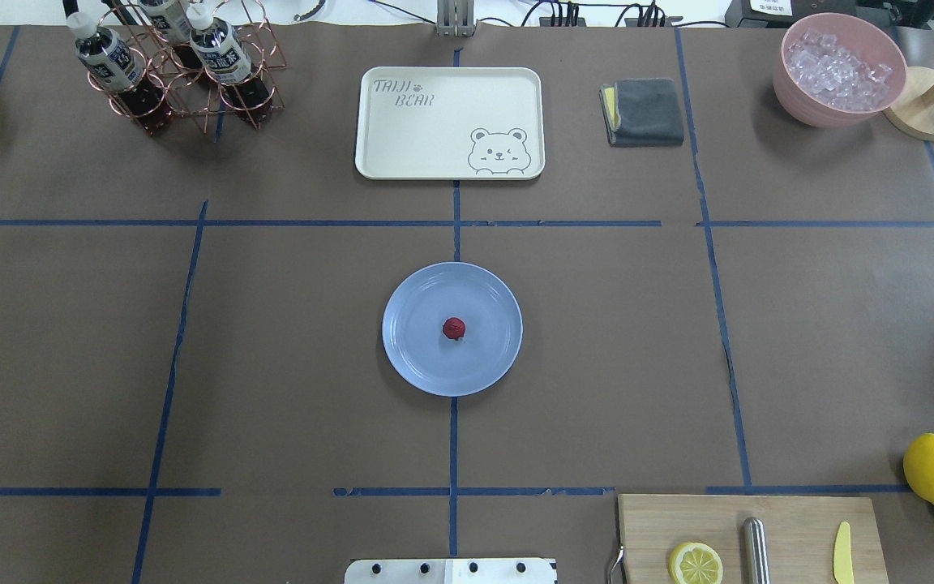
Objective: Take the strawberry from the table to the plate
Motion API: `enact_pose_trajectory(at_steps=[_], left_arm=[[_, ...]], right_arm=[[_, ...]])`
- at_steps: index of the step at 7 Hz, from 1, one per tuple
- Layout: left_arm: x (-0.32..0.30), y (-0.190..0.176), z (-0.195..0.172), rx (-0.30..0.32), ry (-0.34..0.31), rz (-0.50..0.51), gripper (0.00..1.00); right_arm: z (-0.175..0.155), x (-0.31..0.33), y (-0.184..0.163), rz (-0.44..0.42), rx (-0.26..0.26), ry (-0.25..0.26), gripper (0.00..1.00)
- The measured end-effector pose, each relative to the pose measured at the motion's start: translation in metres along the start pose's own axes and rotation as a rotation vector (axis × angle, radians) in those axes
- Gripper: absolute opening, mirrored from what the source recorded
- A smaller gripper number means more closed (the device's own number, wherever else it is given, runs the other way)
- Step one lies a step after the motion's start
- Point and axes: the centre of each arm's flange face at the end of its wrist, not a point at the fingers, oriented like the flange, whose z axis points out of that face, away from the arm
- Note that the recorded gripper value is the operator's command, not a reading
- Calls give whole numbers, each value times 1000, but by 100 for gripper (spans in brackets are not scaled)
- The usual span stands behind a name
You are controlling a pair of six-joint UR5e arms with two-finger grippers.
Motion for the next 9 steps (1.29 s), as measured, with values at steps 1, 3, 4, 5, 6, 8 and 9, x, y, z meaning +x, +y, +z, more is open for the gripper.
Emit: enact_pose_trajectory(at_steps=[1,3,4,5,6,8,9], left_arm=[[0,1,0,0,0,0,100],[0,1,-1,3,2,0,100],[1,2,-1,3,3,1,100],[2,1,-2,6,3,3,100],[3,1,-3,9,4,6,100],[9,2,-9,20,4,17,100],[11,8,-10,23,4,22,100]], right_arm=[[1,0,0,-2,-2,3,100],[4,-3,-1,-10,-11,6,100],[7,-6,-2,-18,-19,6,100],[9,-8,-3,-22,-24,5,100],[10,-8,-3,-24,-26,4,100],[11,-9,-3,-24,-27,2,100],[10,-9,-3,-24,-26,2,100]])
